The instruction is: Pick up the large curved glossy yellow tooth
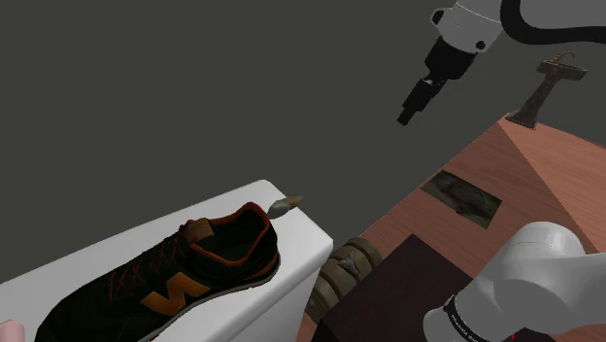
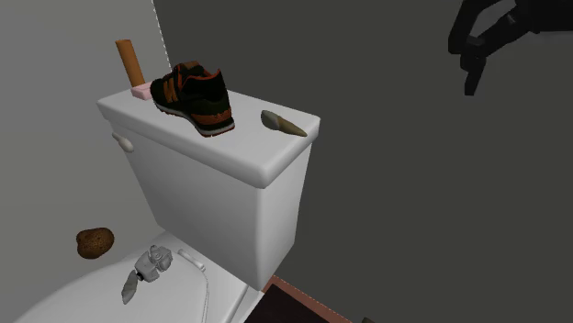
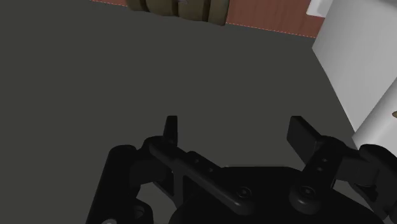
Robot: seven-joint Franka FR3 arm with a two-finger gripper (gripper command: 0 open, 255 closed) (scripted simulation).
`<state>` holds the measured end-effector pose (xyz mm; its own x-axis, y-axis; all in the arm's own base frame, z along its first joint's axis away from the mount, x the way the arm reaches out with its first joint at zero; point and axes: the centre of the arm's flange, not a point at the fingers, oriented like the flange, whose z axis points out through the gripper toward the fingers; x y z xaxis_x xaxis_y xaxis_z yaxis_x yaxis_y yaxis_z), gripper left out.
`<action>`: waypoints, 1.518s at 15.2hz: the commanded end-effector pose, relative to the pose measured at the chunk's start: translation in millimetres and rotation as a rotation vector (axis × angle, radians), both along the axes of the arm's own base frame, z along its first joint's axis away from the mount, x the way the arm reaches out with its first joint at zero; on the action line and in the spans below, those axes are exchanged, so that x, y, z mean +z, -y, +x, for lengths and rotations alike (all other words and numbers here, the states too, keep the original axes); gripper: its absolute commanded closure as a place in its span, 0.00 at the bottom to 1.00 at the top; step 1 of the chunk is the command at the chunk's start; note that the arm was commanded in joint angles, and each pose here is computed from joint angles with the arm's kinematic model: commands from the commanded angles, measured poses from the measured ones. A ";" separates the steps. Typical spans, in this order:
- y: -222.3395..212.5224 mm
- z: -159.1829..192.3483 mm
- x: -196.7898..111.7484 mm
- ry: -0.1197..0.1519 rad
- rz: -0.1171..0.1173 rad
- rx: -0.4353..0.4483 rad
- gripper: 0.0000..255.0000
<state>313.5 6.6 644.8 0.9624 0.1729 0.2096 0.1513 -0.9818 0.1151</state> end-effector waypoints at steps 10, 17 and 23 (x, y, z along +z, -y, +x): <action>-60.0 73.4 -41.1 -0.032 0.065 0.491 0.00; -128.2 104.3 -70.9 -0.056 0.116 0.874 0.00; -193.4 108.1 -94.0 -0.077 0.159 1.201 0.00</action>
<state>421.7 190.2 555.1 0.2728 0.9286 0.2516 0.9615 -0.2719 -0.0392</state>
